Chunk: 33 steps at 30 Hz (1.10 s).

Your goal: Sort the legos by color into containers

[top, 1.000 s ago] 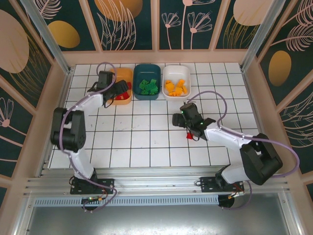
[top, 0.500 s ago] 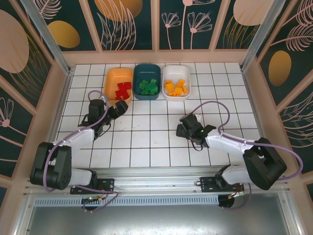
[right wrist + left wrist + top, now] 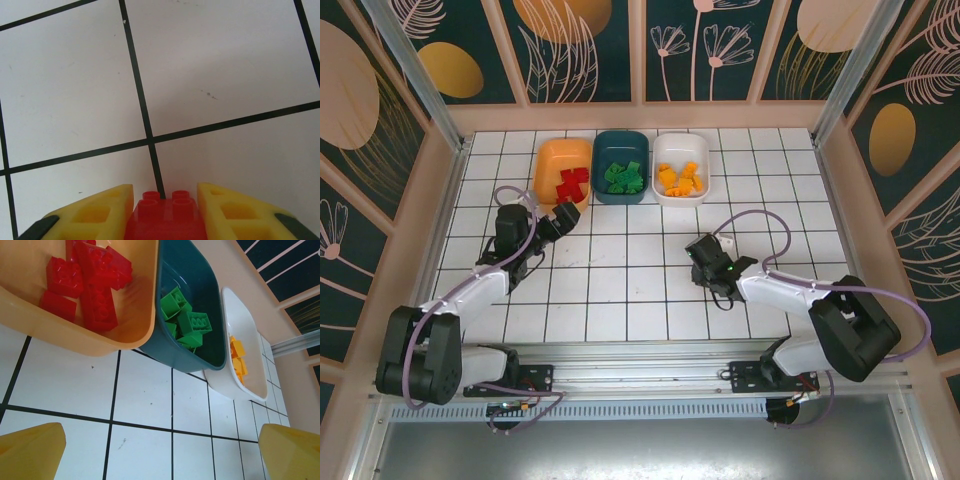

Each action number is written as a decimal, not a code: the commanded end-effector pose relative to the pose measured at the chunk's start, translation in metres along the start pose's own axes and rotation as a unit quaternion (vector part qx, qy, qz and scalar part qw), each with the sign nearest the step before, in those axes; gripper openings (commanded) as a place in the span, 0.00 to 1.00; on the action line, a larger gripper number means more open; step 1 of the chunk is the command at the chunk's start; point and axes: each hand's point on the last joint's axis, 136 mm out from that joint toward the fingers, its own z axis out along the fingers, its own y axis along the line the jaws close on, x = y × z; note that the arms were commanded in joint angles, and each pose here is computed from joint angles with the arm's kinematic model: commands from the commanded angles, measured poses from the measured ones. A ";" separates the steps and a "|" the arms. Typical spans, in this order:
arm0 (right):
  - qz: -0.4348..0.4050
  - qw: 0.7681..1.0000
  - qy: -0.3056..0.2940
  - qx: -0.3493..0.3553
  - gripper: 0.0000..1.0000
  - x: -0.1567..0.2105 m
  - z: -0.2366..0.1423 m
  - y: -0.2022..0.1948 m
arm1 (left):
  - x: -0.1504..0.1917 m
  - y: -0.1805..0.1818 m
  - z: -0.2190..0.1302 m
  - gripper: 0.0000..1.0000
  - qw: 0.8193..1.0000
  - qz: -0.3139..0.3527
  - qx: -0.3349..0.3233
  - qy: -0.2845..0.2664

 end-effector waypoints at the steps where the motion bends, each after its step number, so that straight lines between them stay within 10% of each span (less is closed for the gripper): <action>1: -0.006 1.000 -0.027 0.009 0.30 -0.011 -0.006 0.001 | 0.005 0.000 -0.005 0.99 1.000 0.003 0.000 0.004; 13: -0.074 0.977 -0.129 -0.153 0.29 -0.096 -0.048 0.155 | -0.006 0.043 -0.033 0.99 0.990 -0.056 -0.111 -0.067; 21: -0.183 0.903 -0.130 -0.366 0.29 -0.107 -0.054 0.296 | 0.006 0.053 -0.062 0.98 0.987 -0.066 -0.107 -0.097; 33: -0.221 0.892 -0.130 -0.373 0.30 -0.155 0.013 0.374 | 0.030 0.069 -0.074 0.99 0.988 -0.063 -0.120 -0.075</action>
